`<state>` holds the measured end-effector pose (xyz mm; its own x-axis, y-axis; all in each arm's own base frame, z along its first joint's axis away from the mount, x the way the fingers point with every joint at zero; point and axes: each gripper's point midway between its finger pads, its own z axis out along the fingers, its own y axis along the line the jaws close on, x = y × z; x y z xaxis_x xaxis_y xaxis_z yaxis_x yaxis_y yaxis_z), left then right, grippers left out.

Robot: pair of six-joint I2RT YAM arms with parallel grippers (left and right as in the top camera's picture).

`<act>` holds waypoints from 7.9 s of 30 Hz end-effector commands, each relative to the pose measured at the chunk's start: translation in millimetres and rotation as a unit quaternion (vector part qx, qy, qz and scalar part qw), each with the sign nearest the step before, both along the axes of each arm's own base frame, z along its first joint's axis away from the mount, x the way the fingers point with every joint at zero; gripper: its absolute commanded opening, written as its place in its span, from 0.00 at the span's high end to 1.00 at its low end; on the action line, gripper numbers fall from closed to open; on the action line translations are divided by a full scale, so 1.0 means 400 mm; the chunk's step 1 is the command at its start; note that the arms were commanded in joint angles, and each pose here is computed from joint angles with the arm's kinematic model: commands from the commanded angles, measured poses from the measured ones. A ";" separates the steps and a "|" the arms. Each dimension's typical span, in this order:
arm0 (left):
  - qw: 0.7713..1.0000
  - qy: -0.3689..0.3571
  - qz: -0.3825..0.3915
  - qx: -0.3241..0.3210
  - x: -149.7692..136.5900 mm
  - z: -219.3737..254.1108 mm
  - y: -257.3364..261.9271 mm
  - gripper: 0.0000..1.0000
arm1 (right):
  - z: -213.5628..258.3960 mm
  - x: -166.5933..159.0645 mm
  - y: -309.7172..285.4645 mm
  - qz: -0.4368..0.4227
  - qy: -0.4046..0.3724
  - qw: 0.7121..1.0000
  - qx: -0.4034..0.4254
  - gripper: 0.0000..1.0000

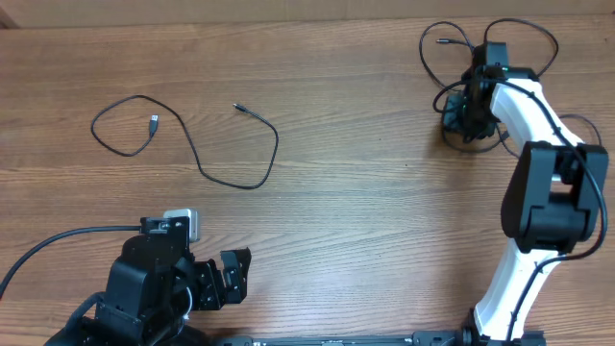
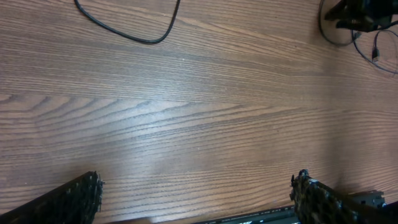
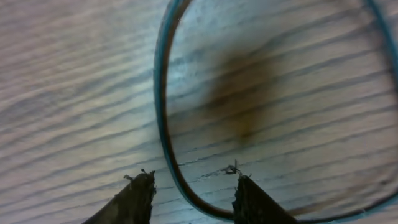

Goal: Untangle cables

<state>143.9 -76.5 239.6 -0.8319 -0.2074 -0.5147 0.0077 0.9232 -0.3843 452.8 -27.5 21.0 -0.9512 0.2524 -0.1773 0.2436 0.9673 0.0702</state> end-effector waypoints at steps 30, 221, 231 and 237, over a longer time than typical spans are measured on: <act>1.000 0.000 0.002 0.003 -0.001 -0.005 0.002 0.00 | -0.089 -0.068 0.048 0.014 0.076 0.997 -0.007 0.96; 0.999 -0.008 0.027 0.031 0.010 -0.009 0.034 0.01 | 0.260 -0.054 0.017 -0.003 -0.054 0.990 0.132 0.25; 0.999 -0.003 0.026 0.033 0.004 -0.013 0.035 0.01 | 0.154 -0.068 0.161 0.053 -0.032 0.998 -0.006 0.36; 0.999 -0.007 0.027 0.032 0.008 -0.010 0.035 0.00 | 0.093 -0.075 0.193 0.071 -0.038 0.997 -0.005 0.33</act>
